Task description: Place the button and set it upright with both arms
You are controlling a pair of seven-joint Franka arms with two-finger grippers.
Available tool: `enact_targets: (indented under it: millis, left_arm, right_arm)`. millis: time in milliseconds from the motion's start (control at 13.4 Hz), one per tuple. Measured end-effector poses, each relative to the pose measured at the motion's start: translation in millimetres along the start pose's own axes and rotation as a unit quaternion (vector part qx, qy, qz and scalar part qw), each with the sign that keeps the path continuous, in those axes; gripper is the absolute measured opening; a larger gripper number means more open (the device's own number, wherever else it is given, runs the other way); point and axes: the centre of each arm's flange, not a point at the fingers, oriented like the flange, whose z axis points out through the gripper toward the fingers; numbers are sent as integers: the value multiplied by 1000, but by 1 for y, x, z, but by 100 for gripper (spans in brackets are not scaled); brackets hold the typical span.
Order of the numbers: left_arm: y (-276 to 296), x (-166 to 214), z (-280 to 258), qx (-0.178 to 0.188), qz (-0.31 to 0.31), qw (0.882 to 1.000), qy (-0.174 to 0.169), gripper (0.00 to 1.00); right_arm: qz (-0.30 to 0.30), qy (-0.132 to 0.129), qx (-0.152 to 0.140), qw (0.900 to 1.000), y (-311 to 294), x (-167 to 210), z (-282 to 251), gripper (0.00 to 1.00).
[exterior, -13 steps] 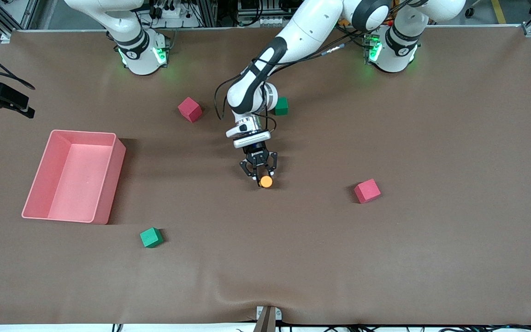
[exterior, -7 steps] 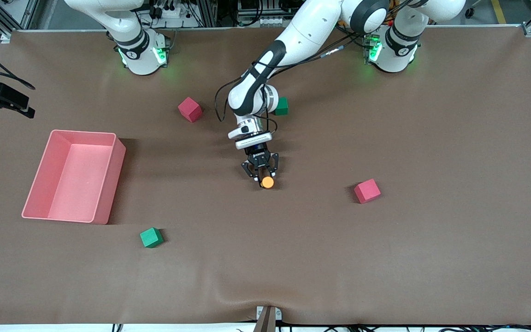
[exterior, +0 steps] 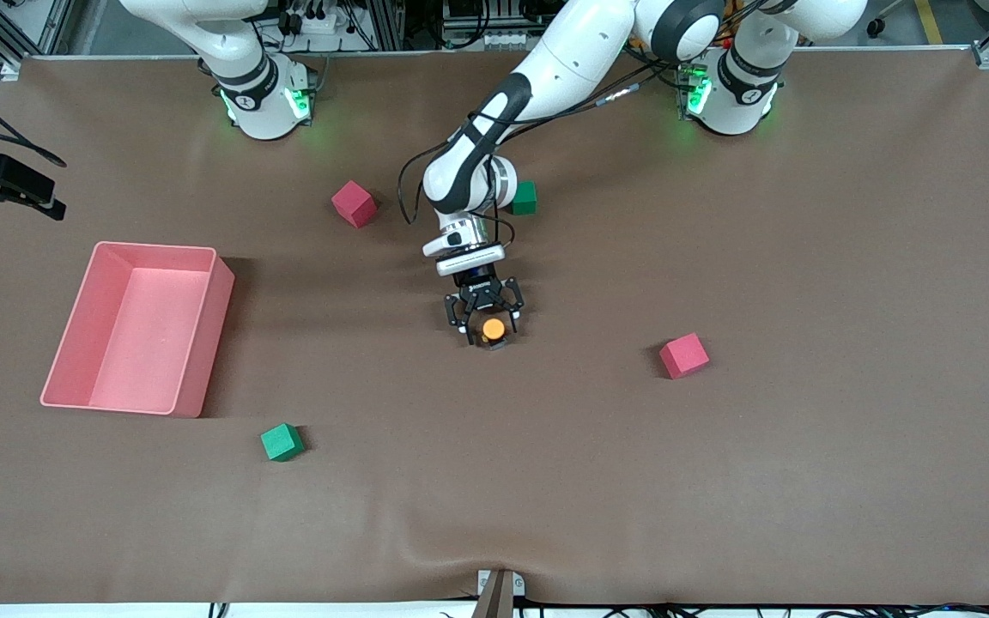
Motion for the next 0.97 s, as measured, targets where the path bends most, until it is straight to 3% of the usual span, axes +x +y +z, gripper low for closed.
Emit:
enact_targets:
  millis: [298,669,967]
  left_arm:
    - [11,19,-13,-6,-19,1000,-4,100]
    - [8,13,-44,24,-10,999,-22,100]
    - [-2,24,-76,38,1,997,-61,100]
  right_arm:
    - [0,0,0,1000,0,0,0,100]
    - [-1,0,0,1000,-1,0,0,100]
    - [-1,-1,0,1000,-1,0,1,100]
